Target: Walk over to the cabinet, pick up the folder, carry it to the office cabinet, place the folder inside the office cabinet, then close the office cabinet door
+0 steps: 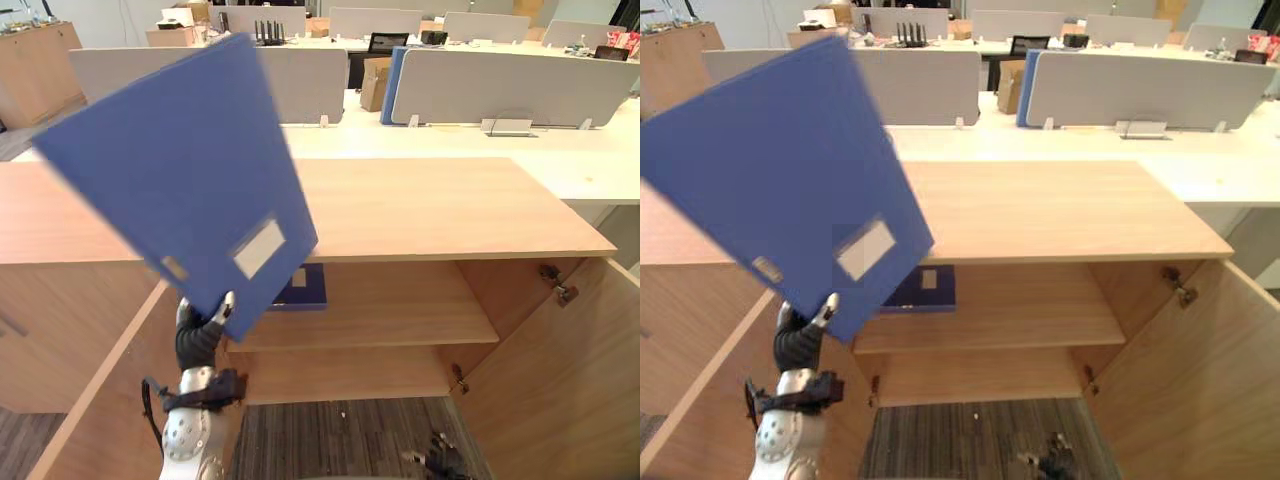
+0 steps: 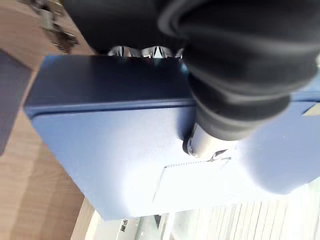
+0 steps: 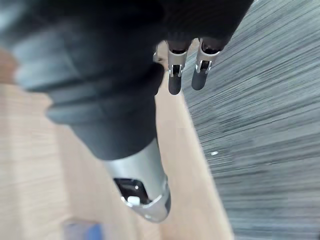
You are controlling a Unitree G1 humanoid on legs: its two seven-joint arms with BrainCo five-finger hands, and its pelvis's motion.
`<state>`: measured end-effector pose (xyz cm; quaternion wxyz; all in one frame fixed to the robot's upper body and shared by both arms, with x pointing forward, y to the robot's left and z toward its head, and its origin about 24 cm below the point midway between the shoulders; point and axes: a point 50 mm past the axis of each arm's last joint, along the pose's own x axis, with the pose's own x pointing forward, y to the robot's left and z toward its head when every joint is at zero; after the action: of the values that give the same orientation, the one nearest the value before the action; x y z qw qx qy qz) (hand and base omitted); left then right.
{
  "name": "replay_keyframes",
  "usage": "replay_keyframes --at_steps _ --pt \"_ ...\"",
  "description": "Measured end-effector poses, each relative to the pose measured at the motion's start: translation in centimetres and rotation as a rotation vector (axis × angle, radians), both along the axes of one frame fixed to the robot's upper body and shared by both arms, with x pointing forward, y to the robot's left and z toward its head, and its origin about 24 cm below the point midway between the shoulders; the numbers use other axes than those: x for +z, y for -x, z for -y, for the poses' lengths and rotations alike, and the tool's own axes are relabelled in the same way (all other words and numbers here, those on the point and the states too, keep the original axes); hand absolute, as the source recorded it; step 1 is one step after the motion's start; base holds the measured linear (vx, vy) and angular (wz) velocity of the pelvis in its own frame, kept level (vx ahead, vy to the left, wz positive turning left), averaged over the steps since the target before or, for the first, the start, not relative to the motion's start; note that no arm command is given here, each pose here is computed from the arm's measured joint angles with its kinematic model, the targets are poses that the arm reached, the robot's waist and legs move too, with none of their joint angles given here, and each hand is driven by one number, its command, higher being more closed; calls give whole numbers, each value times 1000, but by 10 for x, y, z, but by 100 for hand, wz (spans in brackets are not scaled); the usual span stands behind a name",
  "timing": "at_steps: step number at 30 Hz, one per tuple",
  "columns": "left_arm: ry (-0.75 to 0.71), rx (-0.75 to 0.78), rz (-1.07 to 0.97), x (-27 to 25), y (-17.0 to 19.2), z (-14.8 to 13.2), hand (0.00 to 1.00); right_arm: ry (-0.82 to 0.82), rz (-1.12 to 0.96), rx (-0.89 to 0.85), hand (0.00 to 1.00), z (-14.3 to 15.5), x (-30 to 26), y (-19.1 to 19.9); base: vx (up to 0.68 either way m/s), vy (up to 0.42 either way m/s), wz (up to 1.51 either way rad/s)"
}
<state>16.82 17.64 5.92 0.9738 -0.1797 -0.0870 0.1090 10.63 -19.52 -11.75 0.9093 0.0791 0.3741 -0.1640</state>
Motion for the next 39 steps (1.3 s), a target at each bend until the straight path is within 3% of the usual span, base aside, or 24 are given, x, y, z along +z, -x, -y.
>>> replay_keyframes --at_steps 8,12,16,21,25,32,39 --pt "48 23 -14 1 16 -2 100 -206 682 -126 0 -9 114 -52 -113 12 -12" --pt "71 11 -5 2 15 3 100 -199 868 -116 0 -4 151 -60 -71 -31 8" --pt "63 -39 42 10 8 7 100 -223 1057 -39 0 -8 188 -84 15 -9 4" --pt "9 -109 144 27 -11 10 100 -204 1355 202 0 -18 253 -125 42 13 4" --pt "-33 -183 181 32 -16 11 100 -75 1396 336 0 -15 274 -143 12 26 7" --pt "5 -325 152 20 -21 20 100 172 1276 462 0 3 285 -189 -65 34 -1" --pt "30 -514 189 23 -20 36 100 133 1120 586 0 -3 268 -214 -57 1 -1"
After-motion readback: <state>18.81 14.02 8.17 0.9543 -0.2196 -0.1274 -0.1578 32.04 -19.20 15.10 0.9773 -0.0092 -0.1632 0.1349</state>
